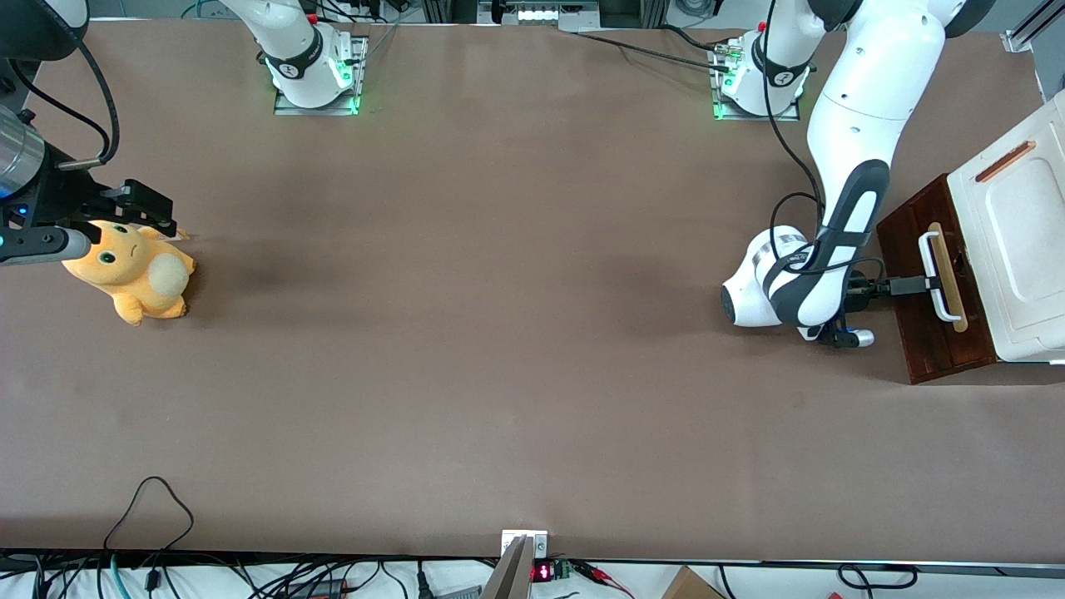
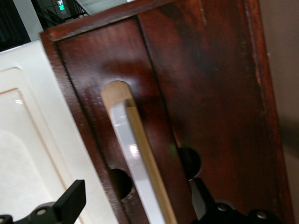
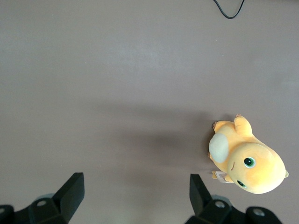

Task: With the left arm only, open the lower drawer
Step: 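Align the open left gripper around the white bar handle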

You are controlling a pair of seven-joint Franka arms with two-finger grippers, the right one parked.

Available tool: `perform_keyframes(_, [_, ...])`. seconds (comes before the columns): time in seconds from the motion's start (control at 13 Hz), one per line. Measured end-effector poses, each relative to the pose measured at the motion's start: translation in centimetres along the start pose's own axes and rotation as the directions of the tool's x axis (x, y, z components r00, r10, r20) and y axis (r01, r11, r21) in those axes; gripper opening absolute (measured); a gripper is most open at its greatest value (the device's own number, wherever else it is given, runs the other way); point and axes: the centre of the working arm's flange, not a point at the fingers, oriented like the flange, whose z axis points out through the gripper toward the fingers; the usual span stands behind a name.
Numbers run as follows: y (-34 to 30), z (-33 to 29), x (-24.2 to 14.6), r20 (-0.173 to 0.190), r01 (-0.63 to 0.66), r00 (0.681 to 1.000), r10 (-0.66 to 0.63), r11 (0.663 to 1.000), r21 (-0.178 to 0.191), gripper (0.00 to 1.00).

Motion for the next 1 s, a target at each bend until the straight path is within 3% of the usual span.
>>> perform_keyframes(1.0, [0.5,2.3,0.0,0.02,0.0,1.0,0.0,1.0,0.007,1.0])
